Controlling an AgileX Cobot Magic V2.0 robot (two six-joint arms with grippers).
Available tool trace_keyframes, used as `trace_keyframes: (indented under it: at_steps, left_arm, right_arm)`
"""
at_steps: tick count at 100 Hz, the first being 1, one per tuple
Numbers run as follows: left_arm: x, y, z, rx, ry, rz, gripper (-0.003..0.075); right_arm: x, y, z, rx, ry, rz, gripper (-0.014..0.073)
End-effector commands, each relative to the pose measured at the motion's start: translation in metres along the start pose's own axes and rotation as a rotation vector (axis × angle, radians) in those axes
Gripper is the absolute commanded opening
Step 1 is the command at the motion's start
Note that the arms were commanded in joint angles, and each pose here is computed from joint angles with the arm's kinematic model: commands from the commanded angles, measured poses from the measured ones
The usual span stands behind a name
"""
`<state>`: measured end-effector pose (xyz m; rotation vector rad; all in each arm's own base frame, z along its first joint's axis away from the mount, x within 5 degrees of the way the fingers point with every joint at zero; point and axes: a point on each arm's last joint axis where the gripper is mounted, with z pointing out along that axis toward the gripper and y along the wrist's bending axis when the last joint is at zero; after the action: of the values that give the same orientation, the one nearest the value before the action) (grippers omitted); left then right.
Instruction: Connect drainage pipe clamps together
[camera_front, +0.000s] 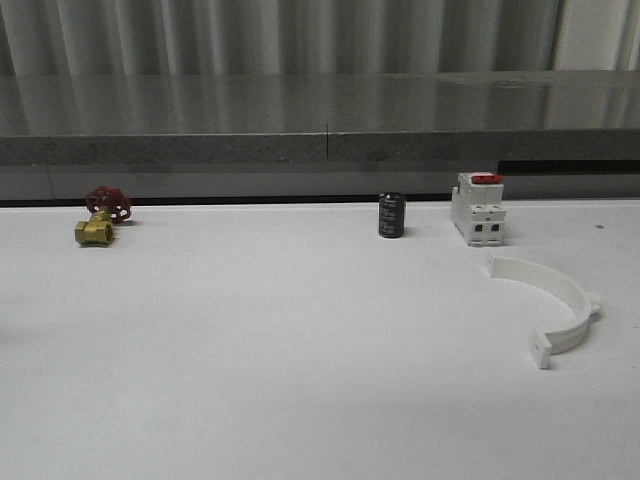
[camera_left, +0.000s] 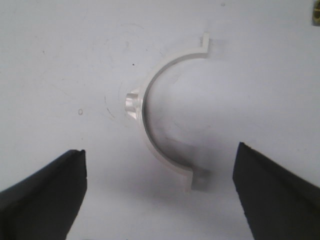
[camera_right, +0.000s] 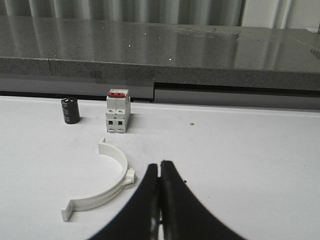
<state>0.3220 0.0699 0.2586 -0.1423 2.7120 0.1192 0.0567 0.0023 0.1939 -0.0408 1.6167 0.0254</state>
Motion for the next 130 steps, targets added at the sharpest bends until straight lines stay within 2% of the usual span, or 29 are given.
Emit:
trace_keyframes:
  at_steps: [1, 25, 44, 81, 103, 108, 115, 130]
  left_arm:
    - [-0.019, 0.007, 0.001, -0.003, -0.081, -0.006, 0.0584]
    - [-0.032, 0.013, 0.055, 0.0, 0.003, 0.034, 0.0584]
    - [-0.041, 0.014, 0.082, 0.005, 0.033, 0.051, 0.0584]
    - [-0.039, 0.014, 0.104, 0.01, 0.082, 0.068, 0.0584]
    - [-0.037, 0.014, 0.104, 0.012, 0.095, 0.067, 0.0579]
    - [-0.037, 0.014, 0.104, 0.014, 0.102, 0.067, 0.0553]
    - [-0.036, 0.013, 0.104, 0.024, 0.11, 0.056, 0.0476]
    - [-0.034, 0.012, 0.104, 0.038, 0.128, 0.044, 0.0244]
  right_arm:
    - [-0.014, 0.0, -0.003, 0.001, -0.114, -0.009, -0.0066]
    - [-0.014, 0.0, -0.003, 0.001, -0.114, -0.009, -0.0066]
    - [-0.014, 0.0, -0.003, 0.001, -0.114, -0.009, -0.0066]
    - [-0.014, 0.0, -0.003, 0.001, -0.114, -0.009, -0.0066]
    - [-0.014, 0.0, -0.003, 0.001, -0.114, -0.009, -0.0066]
    - [-0.014, 0.0, -0.003, 0.001, -0.114, -0.009, -0.0066]
    - [-0.014, 0.0, -0.003, 0.001, -0.114, -0.009, -0.0066]
    - [-0.014, 0.0, -0.003, 0.001, -0.114, -0.009, -0.0066]
